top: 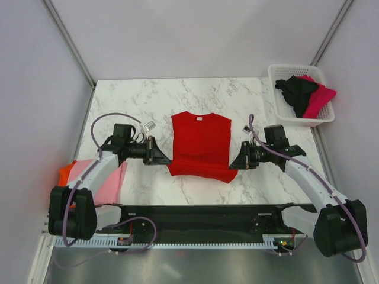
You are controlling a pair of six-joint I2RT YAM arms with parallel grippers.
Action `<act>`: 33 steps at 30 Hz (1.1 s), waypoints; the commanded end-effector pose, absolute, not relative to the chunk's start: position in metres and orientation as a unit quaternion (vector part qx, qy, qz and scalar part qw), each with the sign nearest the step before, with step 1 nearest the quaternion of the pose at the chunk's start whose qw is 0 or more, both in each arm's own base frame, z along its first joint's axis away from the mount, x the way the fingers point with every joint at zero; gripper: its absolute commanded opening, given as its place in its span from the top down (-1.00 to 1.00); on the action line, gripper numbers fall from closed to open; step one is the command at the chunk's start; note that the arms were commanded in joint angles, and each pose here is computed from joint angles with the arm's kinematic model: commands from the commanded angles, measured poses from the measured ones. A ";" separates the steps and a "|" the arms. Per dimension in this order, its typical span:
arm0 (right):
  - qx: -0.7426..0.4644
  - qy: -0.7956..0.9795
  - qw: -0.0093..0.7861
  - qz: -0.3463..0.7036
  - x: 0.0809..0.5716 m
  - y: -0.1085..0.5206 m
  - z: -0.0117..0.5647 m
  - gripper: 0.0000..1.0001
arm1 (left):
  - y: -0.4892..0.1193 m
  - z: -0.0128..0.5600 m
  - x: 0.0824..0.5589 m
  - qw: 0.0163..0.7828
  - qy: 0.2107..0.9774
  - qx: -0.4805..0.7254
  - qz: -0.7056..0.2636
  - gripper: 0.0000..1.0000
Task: Fold and stack the t-shirts
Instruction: Fold the tshirt
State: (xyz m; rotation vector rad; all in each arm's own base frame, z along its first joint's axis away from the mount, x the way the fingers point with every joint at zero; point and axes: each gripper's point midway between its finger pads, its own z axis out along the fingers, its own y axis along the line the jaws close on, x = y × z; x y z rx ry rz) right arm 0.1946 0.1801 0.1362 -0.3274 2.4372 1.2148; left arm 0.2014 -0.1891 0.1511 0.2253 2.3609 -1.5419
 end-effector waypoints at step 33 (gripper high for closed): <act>-0.132 0.888 0.225 0.378 0.454 0.161 0.078 0.98 | -0.206 0.106 0.477 0.194 0.830 0.095 -0.514 0.95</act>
